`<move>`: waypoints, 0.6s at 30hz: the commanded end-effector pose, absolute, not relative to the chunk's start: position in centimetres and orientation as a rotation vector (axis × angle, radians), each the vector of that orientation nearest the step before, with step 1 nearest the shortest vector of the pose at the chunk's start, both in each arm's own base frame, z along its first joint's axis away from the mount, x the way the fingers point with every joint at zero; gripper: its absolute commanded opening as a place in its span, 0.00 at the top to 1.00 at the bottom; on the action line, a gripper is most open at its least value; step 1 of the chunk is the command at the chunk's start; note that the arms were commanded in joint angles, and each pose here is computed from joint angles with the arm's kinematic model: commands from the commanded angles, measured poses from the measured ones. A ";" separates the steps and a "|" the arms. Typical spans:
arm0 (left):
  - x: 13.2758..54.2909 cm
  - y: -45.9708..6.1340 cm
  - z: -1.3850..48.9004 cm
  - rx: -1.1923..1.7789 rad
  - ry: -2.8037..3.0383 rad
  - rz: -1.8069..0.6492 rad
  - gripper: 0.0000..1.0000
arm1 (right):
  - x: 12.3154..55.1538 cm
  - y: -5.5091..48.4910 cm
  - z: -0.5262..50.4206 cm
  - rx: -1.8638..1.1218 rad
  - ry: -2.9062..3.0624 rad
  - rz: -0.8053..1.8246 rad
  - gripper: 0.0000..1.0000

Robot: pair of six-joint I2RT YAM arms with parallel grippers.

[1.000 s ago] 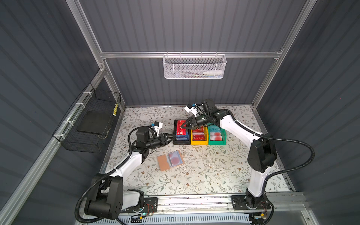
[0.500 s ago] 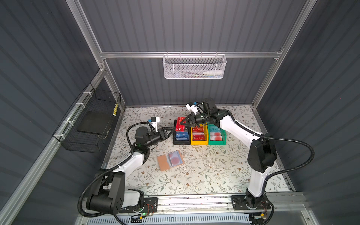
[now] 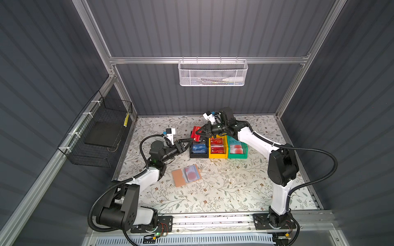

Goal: Take the credit cards out of the card holder
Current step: Pass the credit card.

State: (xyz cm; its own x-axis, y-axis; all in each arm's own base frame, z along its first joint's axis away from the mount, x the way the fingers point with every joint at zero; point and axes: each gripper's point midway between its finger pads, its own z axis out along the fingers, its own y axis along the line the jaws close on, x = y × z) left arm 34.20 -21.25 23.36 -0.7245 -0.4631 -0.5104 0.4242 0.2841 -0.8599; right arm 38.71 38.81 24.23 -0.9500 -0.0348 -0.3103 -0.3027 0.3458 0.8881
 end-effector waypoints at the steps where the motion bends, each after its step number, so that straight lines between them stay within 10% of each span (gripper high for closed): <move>1: 35.0 -21.6 24.8 -0.014 1.758 -1.540 0.48 | 39.0 39.4 25.0 -0.304 2.334 1.660 1.00; 18: 35.7 -21.6 24.8 -0.061 1.693 -1.580 0.81 | 38.3 40.7 24.6 -0.321 2.339 1.686 0.99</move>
State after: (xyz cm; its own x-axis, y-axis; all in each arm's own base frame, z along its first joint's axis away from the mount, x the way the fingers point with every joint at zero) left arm 35.67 -21.36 23.96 -0.6934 -0.5284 -0.4899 0.4366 0.2327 -0.8690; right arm 38.16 40.08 24.98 -0.9474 -0.0344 -0.3182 -0.3121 0.3190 0.8949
